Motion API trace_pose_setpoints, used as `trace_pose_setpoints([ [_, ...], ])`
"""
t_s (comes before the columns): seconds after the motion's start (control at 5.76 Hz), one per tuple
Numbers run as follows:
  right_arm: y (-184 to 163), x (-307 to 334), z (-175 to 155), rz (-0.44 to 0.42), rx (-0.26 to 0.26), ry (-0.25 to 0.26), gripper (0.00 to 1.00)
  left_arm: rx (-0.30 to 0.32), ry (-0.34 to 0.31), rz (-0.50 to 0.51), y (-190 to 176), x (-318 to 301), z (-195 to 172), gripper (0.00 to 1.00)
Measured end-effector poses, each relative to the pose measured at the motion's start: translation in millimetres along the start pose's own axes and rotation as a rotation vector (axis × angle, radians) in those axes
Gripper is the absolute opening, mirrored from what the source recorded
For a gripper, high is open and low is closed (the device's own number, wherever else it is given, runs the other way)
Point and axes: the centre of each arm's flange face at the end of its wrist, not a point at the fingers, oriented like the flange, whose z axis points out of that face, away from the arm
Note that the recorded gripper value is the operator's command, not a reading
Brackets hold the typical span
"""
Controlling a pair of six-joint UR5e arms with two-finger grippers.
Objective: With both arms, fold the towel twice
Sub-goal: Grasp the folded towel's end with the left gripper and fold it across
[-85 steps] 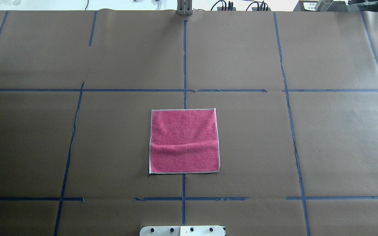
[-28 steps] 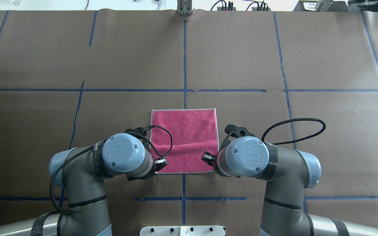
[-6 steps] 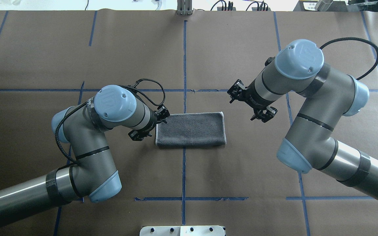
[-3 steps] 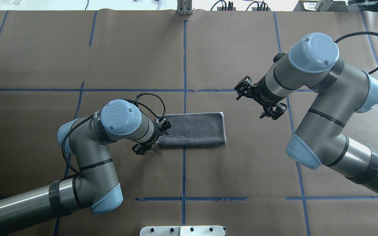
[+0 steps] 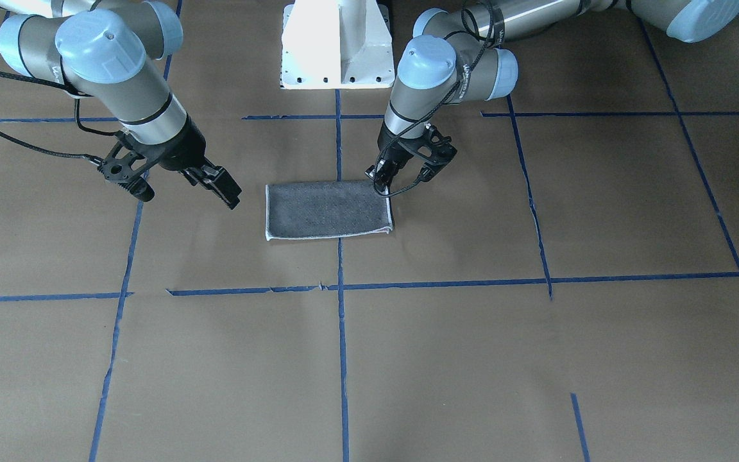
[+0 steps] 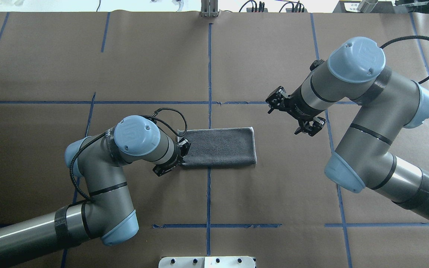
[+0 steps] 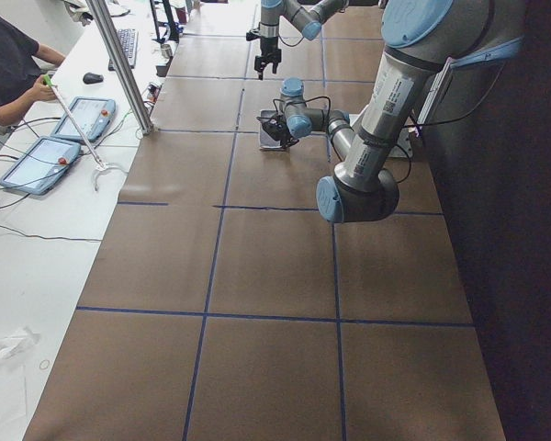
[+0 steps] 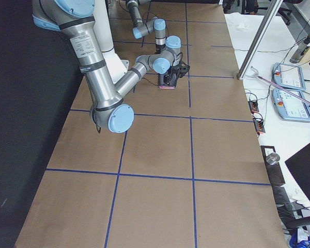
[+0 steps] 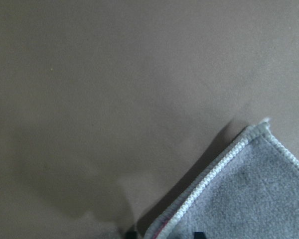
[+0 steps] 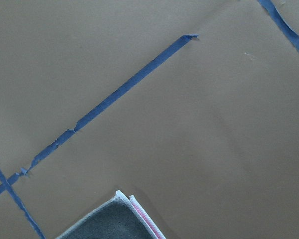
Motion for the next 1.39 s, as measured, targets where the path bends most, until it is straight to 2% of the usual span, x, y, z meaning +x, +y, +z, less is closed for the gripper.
trace_pose_setpoints([
  [0.52, 0, 0, -8, 0.001, 0.003, -0.010, 1.00, 0.021, 0.006, 0.008, 10, 17, -33, 0.00],
  [0.87, -32, 24, -37, 0.025, 0.016, -0.022, 1.00, 0.046, 0.080, 0.077, 44, 77, -50, 0.00],
  [1.39, -82, 70, -59, 0.010, 0.050, -0.005, 1.00, 0.087, 0.094, 0.132, 111, 136, -23, 0.00],
])
